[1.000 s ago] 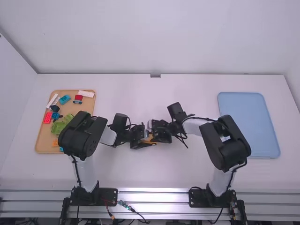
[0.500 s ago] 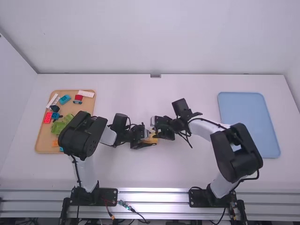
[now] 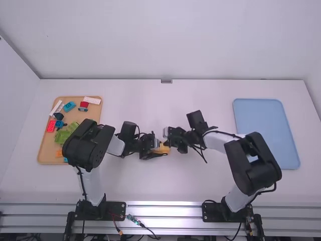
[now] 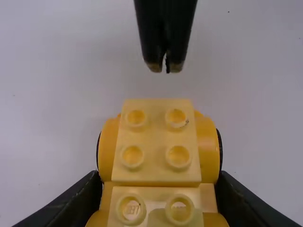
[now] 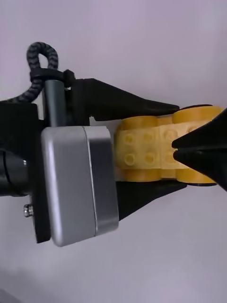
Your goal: Assemble lego blocks to make yellow taxi
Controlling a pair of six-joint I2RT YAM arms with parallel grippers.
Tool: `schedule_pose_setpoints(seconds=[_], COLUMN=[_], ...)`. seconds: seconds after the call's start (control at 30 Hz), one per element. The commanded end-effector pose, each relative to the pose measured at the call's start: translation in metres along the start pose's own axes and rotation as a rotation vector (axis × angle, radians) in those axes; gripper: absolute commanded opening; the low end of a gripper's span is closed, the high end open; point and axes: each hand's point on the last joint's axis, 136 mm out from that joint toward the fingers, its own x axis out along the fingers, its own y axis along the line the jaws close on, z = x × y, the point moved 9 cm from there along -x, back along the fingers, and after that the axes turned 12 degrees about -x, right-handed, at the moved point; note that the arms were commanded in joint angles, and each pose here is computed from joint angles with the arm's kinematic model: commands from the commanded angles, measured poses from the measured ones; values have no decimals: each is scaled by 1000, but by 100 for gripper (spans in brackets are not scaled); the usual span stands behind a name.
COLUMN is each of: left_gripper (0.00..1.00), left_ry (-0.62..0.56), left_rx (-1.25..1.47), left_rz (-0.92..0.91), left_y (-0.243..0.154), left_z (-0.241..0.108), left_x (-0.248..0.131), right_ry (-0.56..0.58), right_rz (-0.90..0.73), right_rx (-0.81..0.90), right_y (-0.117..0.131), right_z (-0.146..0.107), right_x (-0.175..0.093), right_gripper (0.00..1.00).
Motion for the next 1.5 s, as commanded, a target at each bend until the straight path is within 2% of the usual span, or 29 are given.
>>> schedule_pose_setpoints(seconds=[0.0,0.5,0.73,1.47], left_gripper=[49,48,49,47], left_ry=[3,3,3,3], left_rx=[3,6,6,2], left_rz=[-6,-11,-11,-7], left_y=[0,-1,-1,-1], left_z=[-1,0,0,-1], left_x=[1,2,2,1], right_ry=[-13,-18,-6,25], right_rz=[-4,-11,3,43], right_rx=[17,7,40,96], right_y=[5,6,2,4], right_z=[1,0,-13,-29], right_x=[-1,1,16,27], right_gripper=[0,0,0,0])
